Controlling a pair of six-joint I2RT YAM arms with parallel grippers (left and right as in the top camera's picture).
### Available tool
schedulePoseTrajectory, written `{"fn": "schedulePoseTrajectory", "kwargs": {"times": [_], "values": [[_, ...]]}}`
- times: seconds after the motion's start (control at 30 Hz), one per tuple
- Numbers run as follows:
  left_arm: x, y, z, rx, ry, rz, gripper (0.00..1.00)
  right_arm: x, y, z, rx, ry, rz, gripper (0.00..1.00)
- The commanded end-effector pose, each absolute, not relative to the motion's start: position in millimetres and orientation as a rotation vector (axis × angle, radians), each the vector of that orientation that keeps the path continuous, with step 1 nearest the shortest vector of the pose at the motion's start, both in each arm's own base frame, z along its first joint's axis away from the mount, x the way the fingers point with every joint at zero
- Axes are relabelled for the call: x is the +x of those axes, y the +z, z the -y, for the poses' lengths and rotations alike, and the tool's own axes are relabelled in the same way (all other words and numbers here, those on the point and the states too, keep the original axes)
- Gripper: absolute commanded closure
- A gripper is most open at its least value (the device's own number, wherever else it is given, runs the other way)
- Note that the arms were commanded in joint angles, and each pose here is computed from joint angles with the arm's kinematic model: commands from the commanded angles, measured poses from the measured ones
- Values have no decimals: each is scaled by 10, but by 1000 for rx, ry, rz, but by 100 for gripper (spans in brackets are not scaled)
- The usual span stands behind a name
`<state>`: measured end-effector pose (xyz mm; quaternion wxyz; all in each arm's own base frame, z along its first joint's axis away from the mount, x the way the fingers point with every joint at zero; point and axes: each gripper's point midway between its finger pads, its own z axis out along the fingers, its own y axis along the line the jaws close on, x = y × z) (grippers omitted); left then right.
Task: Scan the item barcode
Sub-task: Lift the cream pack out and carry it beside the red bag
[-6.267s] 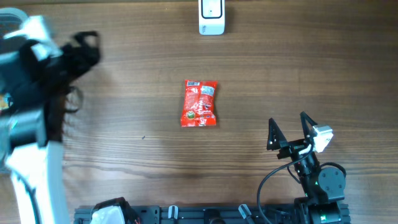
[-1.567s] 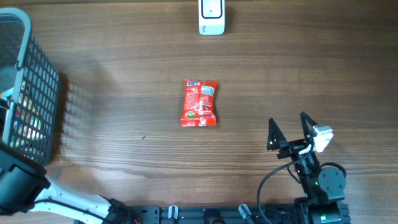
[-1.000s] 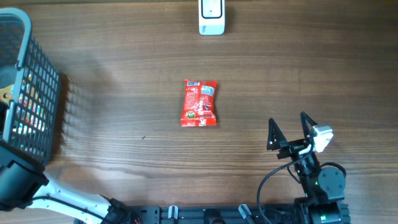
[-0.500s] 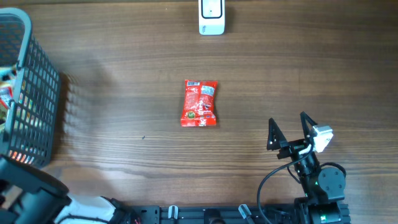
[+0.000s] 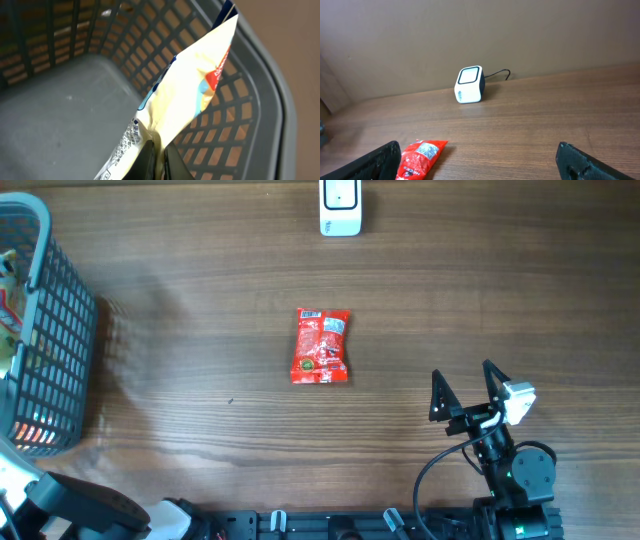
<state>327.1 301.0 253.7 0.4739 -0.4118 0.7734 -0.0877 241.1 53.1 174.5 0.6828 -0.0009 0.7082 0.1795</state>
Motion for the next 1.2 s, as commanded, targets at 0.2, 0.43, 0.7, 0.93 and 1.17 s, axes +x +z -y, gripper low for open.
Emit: {"fn": "schedulePoseTrajectory", "kwargs": {"times": [0.2,0.43,0.7,0.93,1.17], "values": [[3134,2445,-3141,-1114,-94,-1902,96,2415,1762,-501,-4,377,-1578,0],[3024,2271,-3304,-1203,17,-1923,49,2415,1762,-501,-4,377,-1578,1],[2963,1094,-3556,-1379,66,-2142,0,2415,1762,-501,-4,377,-1578,0],[2577,154,-3718,-1566,286,-2334,0,2415,1762,-501,-4,377,-1578,0],[2597,-111,-3580,-1584,178,-2392,3,2415,1762,-502,-5,378,-1578,0]]}}
